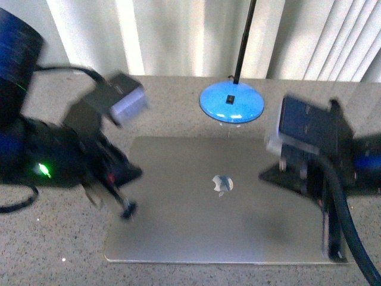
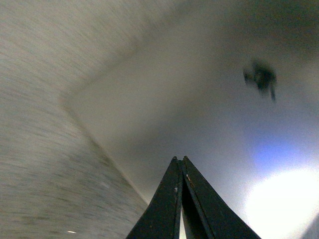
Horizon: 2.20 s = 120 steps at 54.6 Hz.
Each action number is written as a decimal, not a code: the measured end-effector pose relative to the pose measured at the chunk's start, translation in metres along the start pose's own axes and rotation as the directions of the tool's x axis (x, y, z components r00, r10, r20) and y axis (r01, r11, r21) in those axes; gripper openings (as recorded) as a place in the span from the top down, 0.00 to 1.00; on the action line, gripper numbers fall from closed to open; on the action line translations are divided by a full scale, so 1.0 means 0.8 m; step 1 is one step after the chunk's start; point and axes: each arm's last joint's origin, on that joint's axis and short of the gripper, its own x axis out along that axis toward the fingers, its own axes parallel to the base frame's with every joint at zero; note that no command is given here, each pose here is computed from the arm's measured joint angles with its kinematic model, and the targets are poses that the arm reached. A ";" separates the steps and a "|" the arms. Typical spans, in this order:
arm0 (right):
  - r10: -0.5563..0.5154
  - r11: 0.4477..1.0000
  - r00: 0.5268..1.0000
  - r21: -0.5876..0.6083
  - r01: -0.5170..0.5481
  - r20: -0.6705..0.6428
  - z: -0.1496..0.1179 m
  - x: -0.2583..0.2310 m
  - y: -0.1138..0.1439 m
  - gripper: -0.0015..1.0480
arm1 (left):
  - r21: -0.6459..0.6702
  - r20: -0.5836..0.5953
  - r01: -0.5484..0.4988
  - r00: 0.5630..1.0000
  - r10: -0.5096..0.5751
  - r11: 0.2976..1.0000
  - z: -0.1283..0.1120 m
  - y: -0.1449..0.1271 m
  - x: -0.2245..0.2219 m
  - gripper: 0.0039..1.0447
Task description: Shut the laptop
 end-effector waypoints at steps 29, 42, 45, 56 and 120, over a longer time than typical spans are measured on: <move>-0.830 0.387 0.557 0.688 0.615 -0.030 0.041 -0.095 -0.041 0.74 | -0.453 0.420 -0.427 0.672 0.610 0.782 0.014 0.056 -0.108 0.73; -0.838 0.397 0.545 0.663 0.635 -0.020 0.026 -0.133 0.004 0.97 | -0.401 0.459 -0.479 0.633 0.624 0.781 -0.016 0.021 -0.147 0.97; -0.837 0.394 0.546 0.662 0.637 -0.027 0.021 -0.139 0.013 0.97 | -0.397 0.453 -0.480 0.639 0.622 0.783 -0.025 0.014 -0.151 0.97; -0.840 0.393 0.541 0.663 0.637 -0.022 0.011 -0.162 0.040 0.97 | -0.394 0.459 -0.487 0.631 0.625 0.780 -0.042 -0.007 -0.170 0.97; -0.848 0.387 0.529 0.662 0.641 -0.016 -0.001 -0.219 0.124 0.97 | -0.390 0.484 -0.488 0.613 0.625 0.781 -0.088 -0.069 -0.234 0.97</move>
